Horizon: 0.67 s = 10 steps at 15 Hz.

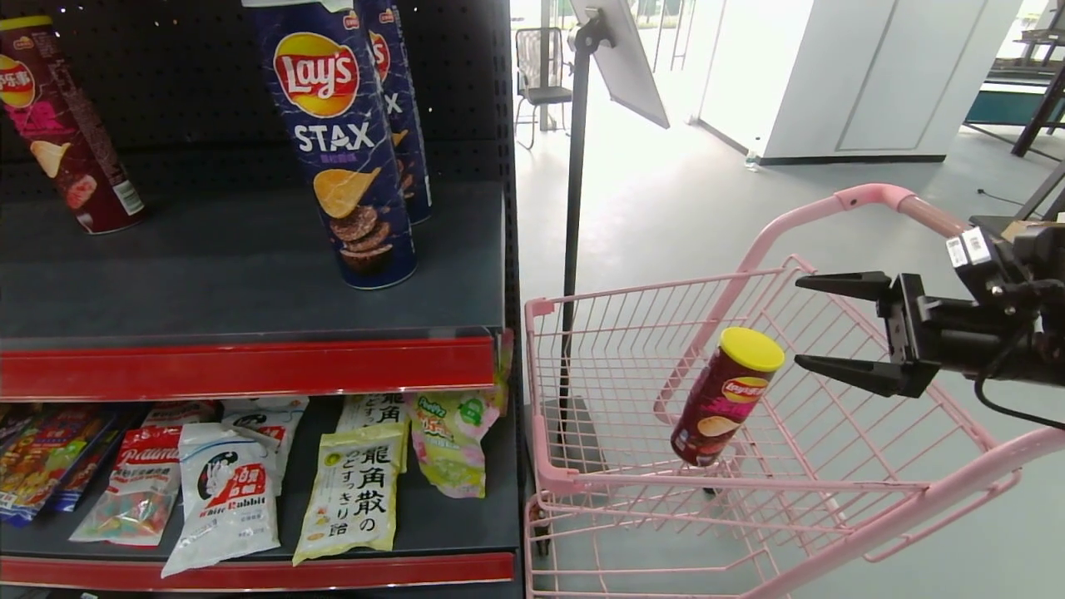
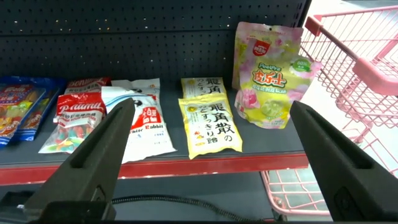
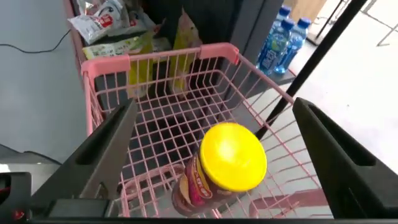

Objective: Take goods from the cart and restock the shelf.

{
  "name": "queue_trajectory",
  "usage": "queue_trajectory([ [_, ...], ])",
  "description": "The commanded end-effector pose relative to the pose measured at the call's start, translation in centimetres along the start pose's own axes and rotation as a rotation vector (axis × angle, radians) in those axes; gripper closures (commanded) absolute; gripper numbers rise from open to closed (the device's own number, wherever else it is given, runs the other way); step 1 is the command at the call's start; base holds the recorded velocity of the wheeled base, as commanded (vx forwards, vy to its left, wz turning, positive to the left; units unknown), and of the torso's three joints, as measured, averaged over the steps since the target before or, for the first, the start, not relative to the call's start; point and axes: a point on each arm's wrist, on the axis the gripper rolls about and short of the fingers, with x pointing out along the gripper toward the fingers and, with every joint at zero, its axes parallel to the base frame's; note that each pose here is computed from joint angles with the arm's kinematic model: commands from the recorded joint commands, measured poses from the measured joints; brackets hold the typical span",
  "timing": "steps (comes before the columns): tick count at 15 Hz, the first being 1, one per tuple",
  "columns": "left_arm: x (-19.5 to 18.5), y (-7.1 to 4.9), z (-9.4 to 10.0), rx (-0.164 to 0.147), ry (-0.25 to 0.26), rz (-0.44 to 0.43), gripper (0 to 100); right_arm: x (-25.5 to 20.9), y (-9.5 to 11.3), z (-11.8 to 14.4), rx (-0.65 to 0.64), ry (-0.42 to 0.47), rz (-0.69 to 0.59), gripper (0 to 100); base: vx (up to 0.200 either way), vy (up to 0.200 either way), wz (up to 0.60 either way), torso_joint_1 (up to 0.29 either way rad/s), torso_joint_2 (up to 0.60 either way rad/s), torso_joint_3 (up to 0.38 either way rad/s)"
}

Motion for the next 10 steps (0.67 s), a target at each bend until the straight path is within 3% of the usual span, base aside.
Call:
queue_trajectory([
  [1,0.0,0.0,0.0,0.0,0.001,-0.001,0,0.6,-0.5,-2.7,0.071,0.023,0.011,0,0.0,0.0,0.0,0.0,0.0,0.0],
  [6,0.0,0.0,0.0,0.0,0.001,0.001,0,0.2,-2.8,-6.9,0.151,0.058,-0.026,0,0.0,0.0,0.0,0.0,0.0,0.0],
  [10,0.0,0.0,0.0,0.0,0.001,0.001,0,-0.2,-3.5,-8.1,0.169,0.068,-0.044,0,0.0,0.0,0.0,0.0,0.0,0.0],
])
